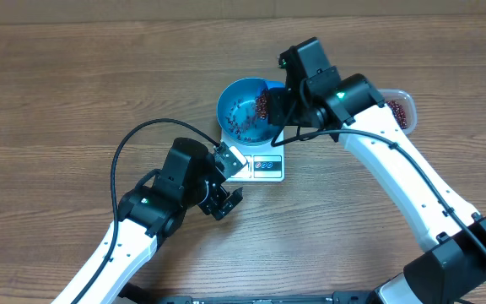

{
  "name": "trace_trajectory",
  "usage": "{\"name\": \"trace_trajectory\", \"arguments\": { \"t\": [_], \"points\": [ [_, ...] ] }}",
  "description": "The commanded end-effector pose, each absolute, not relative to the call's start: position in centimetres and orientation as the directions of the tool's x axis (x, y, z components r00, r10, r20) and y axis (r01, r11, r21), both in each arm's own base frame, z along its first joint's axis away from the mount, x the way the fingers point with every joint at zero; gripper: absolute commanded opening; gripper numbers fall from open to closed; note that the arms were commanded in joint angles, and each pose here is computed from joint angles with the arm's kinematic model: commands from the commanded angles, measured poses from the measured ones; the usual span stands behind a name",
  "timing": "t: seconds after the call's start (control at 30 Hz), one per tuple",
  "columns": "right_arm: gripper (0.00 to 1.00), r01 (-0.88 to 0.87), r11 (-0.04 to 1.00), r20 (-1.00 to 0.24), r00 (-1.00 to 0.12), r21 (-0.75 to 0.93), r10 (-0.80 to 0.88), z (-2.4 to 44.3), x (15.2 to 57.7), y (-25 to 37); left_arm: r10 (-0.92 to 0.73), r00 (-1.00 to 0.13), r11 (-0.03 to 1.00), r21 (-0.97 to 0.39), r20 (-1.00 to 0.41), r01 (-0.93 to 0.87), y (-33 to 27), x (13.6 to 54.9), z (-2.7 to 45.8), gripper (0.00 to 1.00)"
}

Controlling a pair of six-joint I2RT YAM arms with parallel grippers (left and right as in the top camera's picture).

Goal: Scoop item into bowl and weigh 150g on scale
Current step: 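Tilt the blue scoop to pour beans into the teal bowl, right gripper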

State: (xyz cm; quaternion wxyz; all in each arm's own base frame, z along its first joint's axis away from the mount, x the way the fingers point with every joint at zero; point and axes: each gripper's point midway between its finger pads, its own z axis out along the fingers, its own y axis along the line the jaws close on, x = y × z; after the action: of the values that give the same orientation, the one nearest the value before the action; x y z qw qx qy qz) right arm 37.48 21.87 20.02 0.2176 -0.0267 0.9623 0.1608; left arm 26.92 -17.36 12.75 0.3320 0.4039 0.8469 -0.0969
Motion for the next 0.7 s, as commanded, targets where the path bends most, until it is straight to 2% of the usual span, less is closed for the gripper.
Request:
{"name": "trace_trajectory", "arguments": {
  "t": [0.0, 0.67],
  "points": [
    [0.04, -0.132, 0.962, -0.504, -0.864, 0.237, 0.006, 21.52, 38.16, 22.43, 0.622, -0.438, 0.644, 0.106, -0.649, 0.758, -17.39, 26.80, 12.91, 1.00],
    [0.04, -0.132, 0.970, -0.519, -0.855, 0.205, -0.006, 21.52, 38.09, 22.51, 0.622, -0.439, 0.644, 0.105, -0.648, 0.758, -17.39, 26.79, 12.90, 0.99]
  ]
}}
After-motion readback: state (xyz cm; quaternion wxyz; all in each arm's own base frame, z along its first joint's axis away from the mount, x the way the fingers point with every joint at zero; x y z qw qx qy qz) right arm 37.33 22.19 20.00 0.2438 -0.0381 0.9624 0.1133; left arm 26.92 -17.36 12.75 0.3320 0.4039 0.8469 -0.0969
